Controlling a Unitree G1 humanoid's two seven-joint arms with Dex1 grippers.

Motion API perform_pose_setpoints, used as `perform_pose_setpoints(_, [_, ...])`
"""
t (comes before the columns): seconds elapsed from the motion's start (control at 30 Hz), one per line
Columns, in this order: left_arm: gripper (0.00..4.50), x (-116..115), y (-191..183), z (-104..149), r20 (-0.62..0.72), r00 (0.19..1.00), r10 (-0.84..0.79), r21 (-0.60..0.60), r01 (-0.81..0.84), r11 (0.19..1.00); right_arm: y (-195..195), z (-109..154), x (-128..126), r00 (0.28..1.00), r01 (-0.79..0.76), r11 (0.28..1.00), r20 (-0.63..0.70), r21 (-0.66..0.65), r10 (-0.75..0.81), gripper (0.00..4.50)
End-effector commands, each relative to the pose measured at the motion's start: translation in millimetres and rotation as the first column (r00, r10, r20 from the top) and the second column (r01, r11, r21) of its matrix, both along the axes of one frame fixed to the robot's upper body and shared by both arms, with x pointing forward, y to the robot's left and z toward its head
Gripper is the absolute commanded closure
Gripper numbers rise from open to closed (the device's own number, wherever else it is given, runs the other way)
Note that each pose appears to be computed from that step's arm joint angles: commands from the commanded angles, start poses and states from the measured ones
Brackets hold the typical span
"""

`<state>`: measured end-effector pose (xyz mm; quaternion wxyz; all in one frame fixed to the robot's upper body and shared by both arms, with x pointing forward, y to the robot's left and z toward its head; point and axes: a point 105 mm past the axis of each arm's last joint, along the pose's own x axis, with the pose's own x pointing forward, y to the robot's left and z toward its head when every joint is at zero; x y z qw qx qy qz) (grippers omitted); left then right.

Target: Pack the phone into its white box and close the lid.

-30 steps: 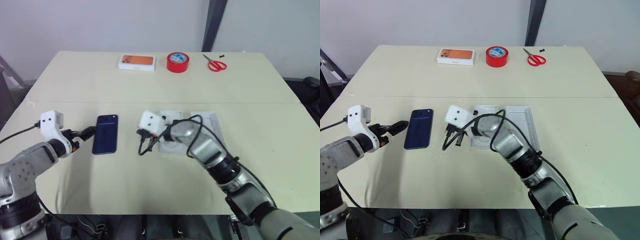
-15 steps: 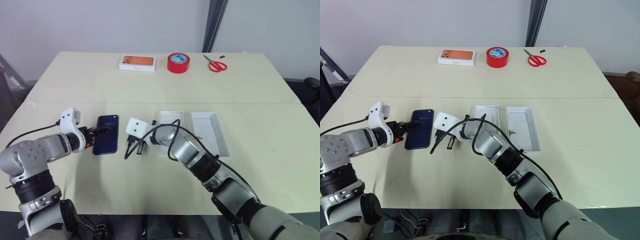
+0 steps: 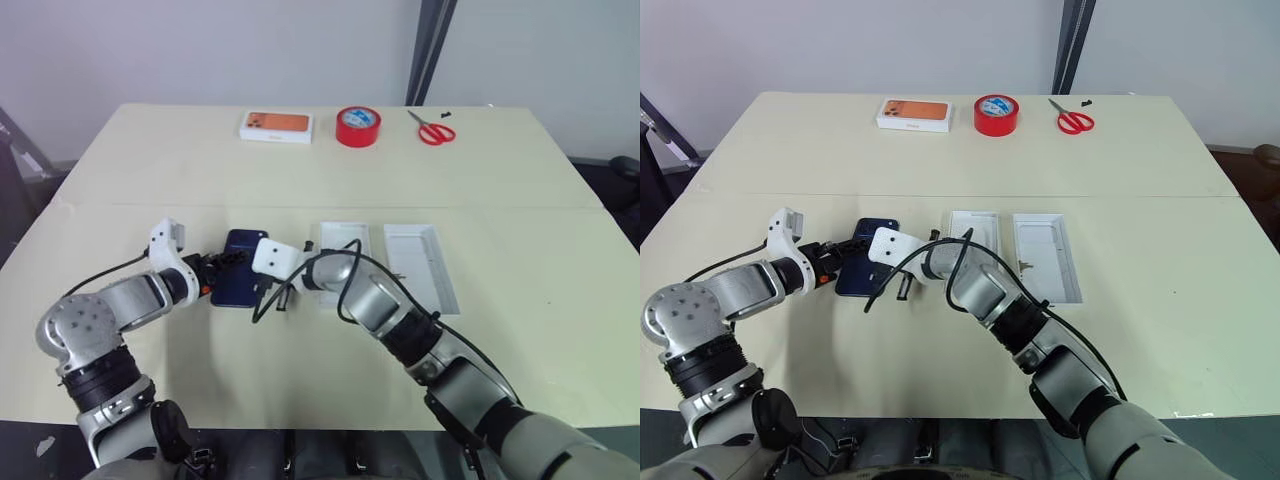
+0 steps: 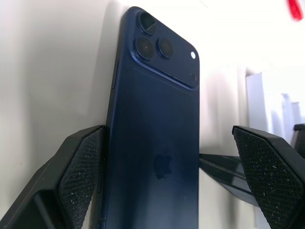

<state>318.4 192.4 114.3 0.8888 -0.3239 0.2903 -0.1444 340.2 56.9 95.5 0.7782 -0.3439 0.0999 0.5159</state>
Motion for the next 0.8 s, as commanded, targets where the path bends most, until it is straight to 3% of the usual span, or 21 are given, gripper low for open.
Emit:
perform_pose_setpoints(0.03, [0.02,-8,-29,-8,-0.039,0.99,-0.132,-0.105,0.127,0.986,10,11,-6,0.999,-0.043,0.999,0.032,0.034,0.041,4.49])
perform_pose_setpoints(0.57, [0.02,-4,-37,5,-0.031,0.987,-0.16,-0.166,0.153,0.974,4,7,-6,0.999,-0.025,0.999,0.023,0.031,0.024,4.49])
perform_pose_setpoints(0.8, [0.02,-22,-41,1,-0.037,0.971,-0.236,-0.149,0.228,0.962,1,7,-5,0.999,-0.02,1.0,0.032,0.023,0.019,4.49])
